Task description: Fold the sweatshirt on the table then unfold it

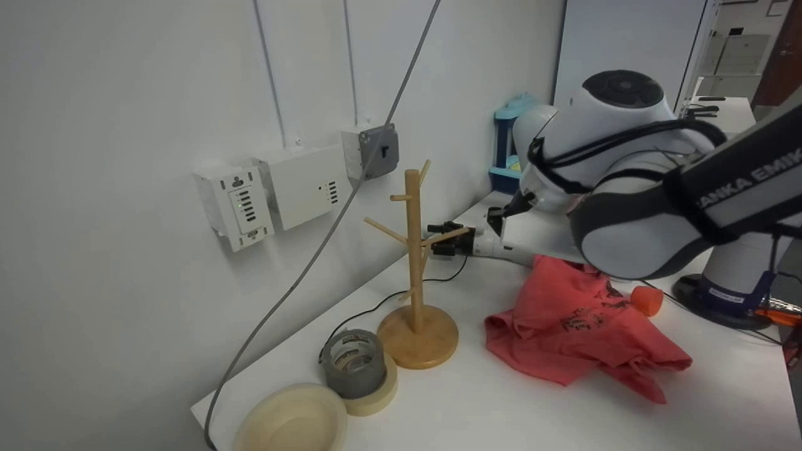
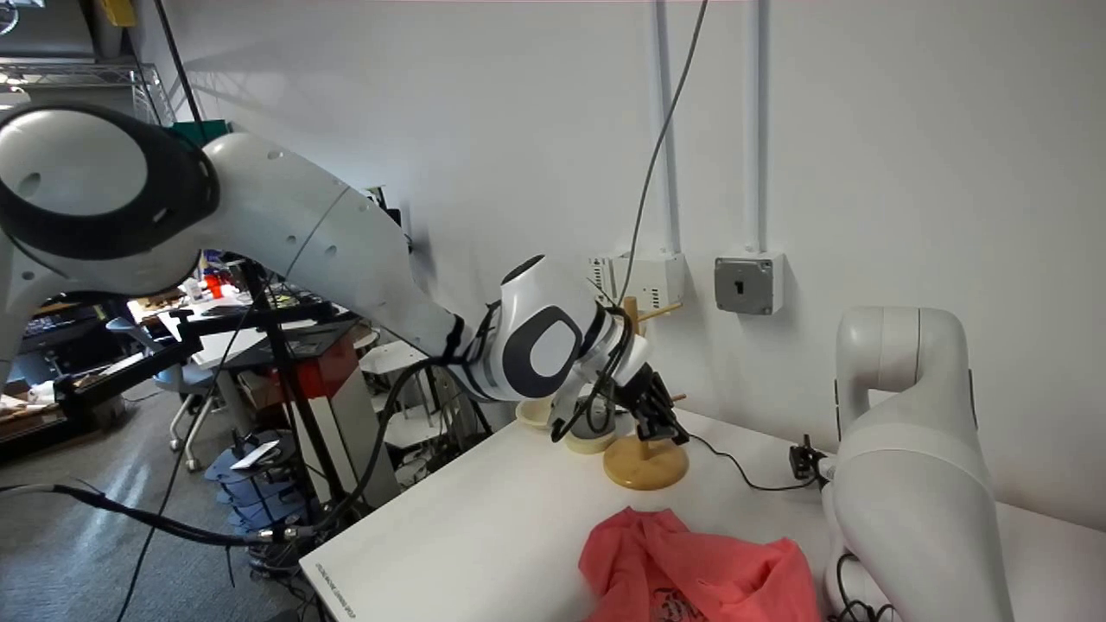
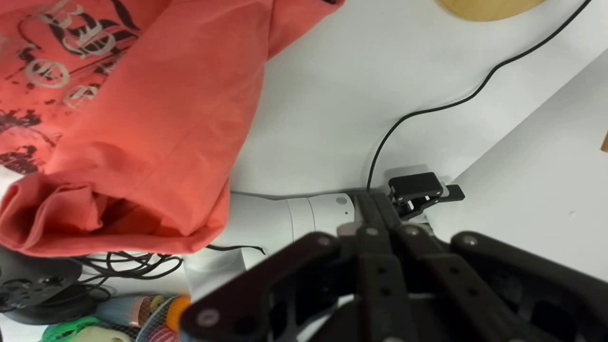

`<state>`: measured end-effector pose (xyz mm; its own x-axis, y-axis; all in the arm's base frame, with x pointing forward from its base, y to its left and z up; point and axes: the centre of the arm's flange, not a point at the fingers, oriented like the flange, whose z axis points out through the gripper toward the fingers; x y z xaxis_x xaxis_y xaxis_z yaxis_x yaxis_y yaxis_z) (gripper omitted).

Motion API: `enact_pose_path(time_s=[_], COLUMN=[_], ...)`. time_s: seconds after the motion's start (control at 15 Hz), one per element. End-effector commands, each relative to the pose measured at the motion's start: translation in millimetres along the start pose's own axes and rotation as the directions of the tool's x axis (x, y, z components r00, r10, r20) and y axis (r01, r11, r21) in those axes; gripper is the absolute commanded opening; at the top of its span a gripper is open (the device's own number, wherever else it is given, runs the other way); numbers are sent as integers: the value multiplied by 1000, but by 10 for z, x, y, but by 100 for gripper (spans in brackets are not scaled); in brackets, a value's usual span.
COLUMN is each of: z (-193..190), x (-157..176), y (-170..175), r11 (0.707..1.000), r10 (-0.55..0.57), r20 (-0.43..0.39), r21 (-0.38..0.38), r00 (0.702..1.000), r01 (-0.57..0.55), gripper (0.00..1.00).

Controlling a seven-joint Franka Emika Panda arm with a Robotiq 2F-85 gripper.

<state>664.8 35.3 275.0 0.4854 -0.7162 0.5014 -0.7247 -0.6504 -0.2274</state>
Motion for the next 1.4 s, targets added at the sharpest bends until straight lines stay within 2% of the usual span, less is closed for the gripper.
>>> enact_pose_path(time_s=[0.0, 0.4, 0.73, 0.93, 1.13, 1.33], z=[-469, -932, -1053, -941, -697, -356], x=[225, 429, 524, 493, 383, 231], y=[334, 728, 1051, 1156, 1220, 1240], r11=[996, 980, 972, 978, 987, 994], r10=[-87, -198, -235, -211, -155, -86], r20=[124, 231, 290, 335, 339, 309], r21=[14, 68, 80, 70, 23, -32], r00=[988, 953, 928, 918, 928, 947], r01=[86, 187, 221, 198, 156, 101], gripper=[0, 0, 0, 0, 0, 0])
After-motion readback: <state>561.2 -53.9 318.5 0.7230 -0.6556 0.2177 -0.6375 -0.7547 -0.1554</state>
